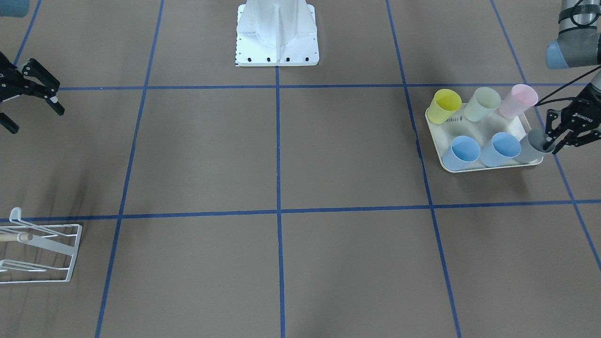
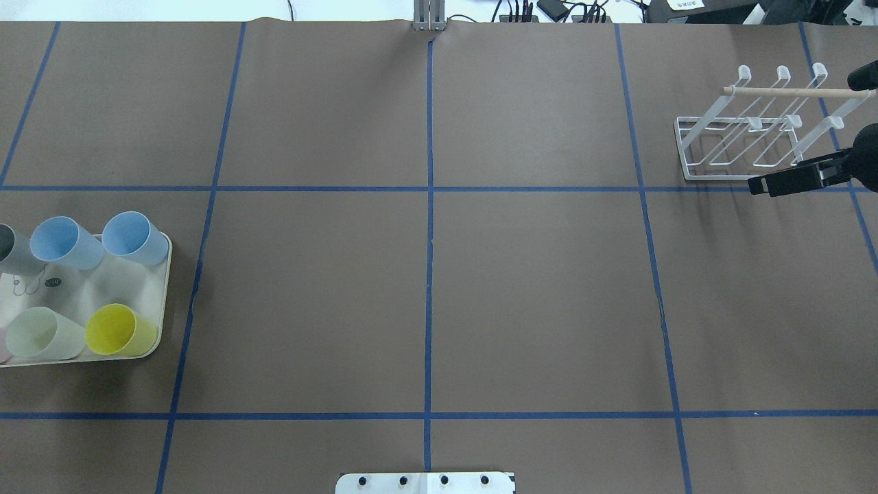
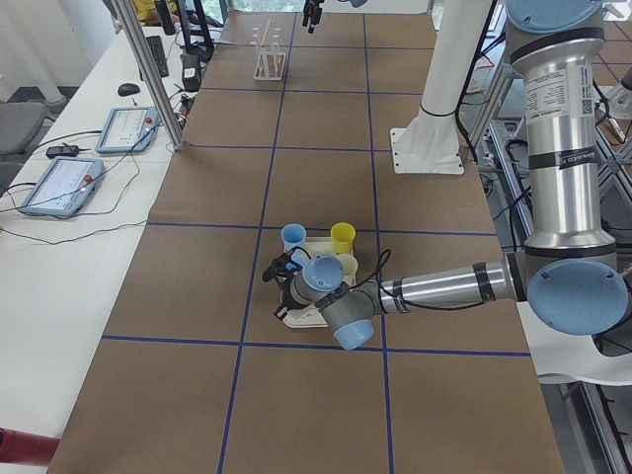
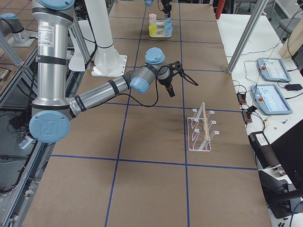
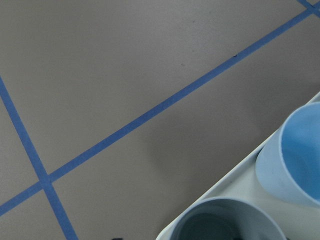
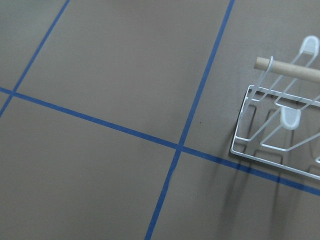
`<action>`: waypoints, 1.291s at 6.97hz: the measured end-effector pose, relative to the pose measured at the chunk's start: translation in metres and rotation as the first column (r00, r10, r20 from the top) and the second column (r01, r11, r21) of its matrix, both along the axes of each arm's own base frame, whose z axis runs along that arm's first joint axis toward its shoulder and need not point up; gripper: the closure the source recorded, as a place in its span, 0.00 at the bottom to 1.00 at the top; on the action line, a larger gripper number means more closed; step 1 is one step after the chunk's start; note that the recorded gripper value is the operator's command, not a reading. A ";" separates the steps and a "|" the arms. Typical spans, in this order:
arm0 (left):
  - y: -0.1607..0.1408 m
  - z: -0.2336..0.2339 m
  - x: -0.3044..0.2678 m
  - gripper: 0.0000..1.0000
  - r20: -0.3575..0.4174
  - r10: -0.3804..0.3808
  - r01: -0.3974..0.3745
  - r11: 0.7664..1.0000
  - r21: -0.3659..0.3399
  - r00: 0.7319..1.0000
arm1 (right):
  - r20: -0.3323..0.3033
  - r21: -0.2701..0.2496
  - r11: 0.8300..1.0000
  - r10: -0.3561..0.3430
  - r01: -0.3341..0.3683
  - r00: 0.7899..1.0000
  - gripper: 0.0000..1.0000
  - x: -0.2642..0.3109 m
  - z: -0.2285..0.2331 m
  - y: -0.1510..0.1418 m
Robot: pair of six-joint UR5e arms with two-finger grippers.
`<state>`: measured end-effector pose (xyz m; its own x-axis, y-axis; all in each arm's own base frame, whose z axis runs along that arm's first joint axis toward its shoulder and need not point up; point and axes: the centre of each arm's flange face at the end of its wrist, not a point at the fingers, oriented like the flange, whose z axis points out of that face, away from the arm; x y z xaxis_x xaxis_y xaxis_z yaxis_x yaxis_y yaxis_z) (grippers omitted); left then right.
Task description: Transfer IKEA cup to right arm and place on rack
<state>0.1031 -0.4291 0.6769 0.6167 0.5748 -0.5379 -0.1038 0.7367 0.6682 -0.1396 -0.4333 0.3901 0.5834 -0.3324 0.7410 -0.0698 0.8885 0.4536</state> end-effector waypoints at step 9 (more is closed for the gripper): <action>-0.054 -0.148 -0.071 1.00 -0.035 -0.110 0.111 0.993 0.047 0.993 | 0.088 0.191 0.980 -0.071 0.054 0.994 0.01 -0.038 -0.066 -0.022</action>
